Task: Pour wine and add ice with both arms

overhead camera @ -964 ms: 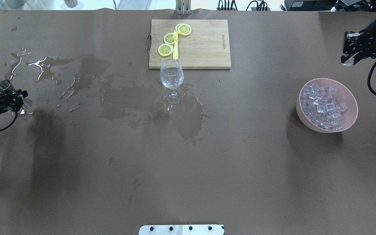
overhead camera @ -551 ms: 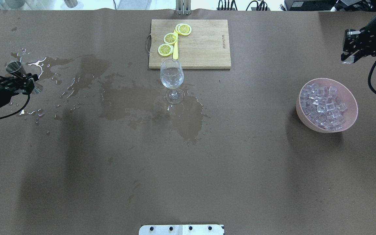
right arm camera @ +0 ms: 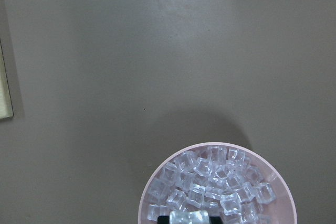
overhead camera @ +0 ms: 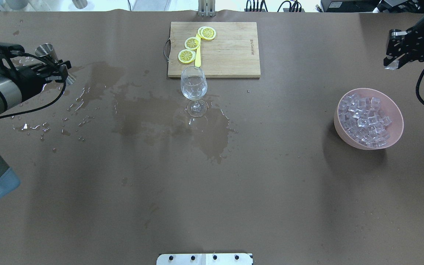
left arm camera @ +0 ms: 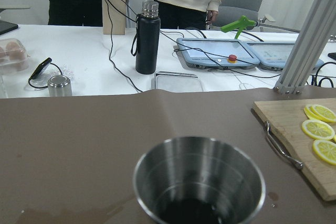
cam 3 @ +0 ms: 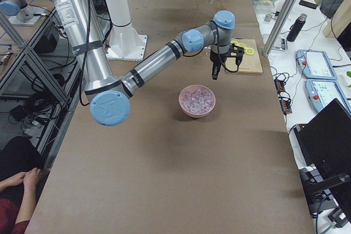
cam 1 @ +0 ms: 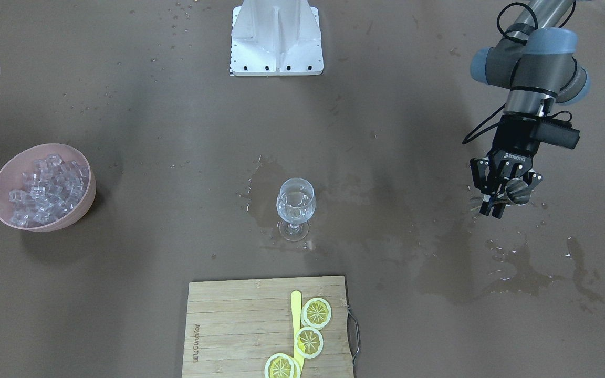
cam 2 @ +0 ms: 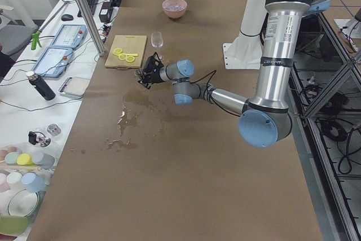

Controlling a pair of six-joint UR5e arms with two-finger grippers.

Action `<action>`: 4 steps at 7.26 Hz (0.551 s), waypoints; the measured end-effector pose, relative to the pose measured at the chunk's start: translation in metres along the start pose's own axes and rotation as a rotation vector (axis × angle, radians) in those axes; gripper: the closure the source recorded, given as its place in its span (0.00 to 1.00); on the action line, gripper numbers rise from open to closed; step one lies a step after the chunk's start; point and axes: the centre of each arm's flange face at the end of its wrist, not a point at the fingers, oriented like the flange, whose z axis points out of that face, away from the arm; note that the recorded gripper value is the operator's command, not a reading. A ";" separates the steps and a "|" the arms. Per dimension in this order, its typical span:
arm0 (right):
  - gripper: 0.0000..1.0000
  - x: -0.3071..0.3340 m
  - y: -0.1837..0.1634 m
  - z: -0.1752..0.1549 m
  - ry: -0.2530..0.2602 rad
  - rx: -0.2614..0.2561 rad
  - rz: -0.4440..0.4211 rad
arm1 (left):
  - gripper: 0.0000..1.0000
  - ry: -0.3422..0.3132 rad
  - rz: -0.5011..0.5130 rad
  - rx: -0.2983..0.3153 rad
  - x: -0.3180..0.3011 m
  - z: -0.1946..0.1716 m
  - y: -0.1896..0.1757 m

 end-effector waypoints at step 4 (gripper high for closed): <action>0.92 -0.012 0.003 -0.009 -0.016 0.014 0.013 | 1.00 0.034 -0.087 0.007 0.098 0.024 -0.054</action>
